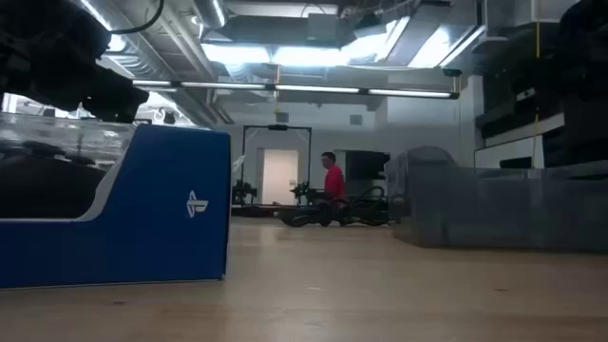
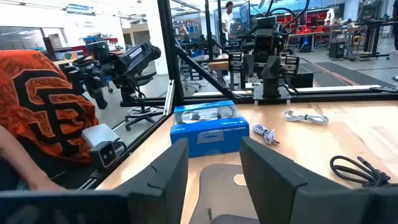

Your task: Pick and place USB-C Cables

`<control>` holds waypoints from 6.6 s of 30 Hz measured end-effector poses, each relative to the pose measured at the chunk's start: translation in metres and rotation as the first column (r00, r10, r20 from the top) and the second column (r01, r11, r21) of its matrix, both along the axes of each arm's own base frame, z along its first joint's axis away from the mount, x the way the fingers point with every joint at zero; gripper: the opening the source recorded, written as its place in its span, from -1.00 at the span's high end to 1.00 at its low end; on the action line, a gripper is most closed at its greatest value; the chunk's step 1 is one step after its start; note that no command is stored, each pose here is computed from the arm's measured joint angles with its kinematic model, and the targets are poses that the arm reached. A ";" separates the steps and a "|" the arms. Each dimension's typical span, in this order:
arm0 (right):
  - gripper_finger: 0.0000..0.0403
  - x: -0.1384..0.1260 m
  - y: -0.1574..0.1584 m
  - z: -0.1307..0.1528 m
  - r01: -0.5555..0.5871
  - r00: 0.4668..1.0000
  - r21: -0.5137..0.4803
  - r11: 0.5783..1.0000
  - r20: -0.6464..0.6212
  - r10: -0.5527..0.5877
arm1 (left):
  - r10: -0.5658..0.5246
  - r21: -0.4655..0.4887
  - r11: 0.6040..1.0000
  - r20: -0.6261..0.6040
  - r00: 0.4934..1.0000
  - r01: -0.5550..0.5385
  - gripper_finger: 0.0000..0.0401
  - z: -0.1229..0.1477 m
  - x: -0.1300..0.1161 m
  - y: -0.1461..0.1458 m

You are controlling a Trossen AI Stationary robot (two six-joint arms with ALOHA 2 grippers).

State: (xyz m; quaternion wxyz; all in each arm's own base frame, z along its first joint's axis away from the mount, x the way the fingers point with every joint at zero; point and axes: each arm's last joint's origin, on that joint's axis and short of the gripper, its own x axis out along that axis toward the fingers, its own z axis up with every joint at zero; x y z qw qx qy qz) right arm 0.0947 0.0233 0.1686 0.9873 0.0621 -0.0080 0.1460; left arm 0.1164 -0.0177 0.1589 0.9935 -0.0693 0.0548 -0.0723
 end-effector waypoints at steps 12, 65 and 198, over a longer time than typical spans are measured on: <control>0.25 0.000 0.000 0.000 0.000 1.000 0.000 1.000 0.000 0.000 | 0.000 0.000 1.000 0.000 1.000 0.000 0.45 0.000 0.000 0.000; 0.25 0.085 -0.099 0.115 0.786 0.279 -0.316 0.532 -0.587 -0.760 | 0.417 -0.039 0.908 0.173 0.892 -0.417 0.45 0.018 -0.001 0.012; 0.82 0.125 -0.021 0.106 0.437 0.459 -0.065 0.897 -0.841 -0.284 | 0.494 0.422 0.828 -0.861 0.124 -0.370 0.45 0.061 0.143 0.047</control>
